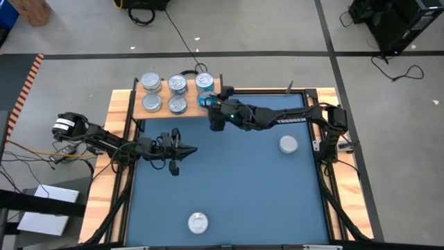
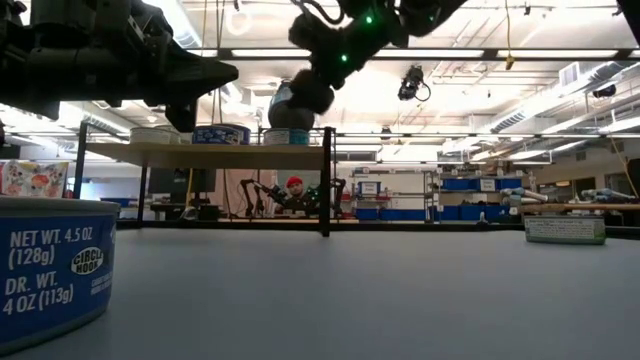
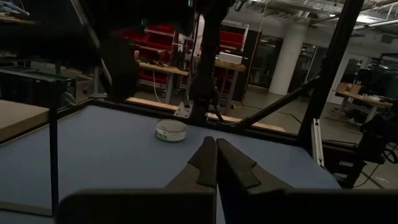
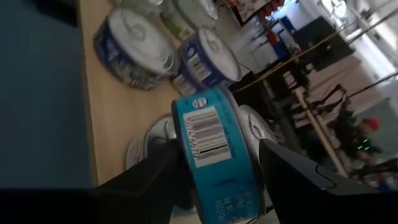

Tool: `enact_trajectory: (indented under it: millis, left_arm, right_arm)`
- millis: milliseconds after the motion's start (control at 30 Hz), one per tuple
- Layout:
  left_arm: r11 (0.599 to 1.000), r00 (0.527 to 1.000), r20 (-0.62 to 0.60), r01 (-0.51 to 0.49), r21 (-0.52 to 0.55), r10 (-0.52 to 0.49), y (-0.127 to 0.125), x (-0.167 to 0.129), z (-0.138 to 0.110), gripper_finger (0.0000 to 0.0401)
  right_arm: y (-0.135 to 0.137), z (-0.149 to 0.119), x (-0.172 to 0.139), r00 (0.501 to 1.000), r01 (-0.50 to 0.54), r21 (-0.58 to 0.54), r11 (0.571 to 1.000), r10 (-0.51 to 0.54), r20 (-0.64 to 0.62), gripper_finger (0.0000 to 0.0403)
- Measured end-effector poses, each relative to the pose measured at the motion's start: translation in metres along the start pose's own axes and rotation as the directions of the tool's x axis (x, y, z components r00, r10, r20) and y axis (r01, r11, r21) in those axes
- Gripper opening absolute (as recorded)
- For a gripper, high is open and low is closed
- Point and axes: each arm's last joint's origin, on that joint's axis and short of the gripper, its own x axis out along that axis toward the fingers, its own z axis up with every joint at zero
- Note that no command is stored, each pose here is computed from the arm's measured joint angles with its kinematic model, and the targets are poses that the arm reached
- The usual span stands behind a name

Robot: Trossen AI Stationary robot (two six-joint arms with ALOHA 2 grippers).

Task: Stack canned seafood by type on shelf
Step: Stack the yellow blue tuna can on top of the yellow blue tuna can on the shelf

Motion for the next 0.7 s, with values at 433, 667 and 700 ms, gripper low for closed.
enact_trajectory:
  millis: [433,667,700]
  left_arm:
    - [1.000,1.000,0.000,0.000,0.000,0.000,0.0000,0.0001,0.0000,0.0005]
    - [1.000,1.000,0.000,0.000,0.000,0.000,0.0000,0.0001,0.0000,0.0005]
    - [1.000,1.000,0.000,0.000,0.000,0.000,0.0000,0.0001,0.0000,0.0005]
  right_arm:
    - [-0.0072,0.0065,0.0002,0.996,-0.086,0.068,0.994,0.084,0.036,0.0160]
    - [-0.0083,0.0057,0.0013,0.994,-0.103,0.070,0.992,0.100,0.047,0.0113]
    - [-0.0088,0.0054,0.0018,0.993,-0.111,0.075,0.991,0.107,0.052,0.0105]
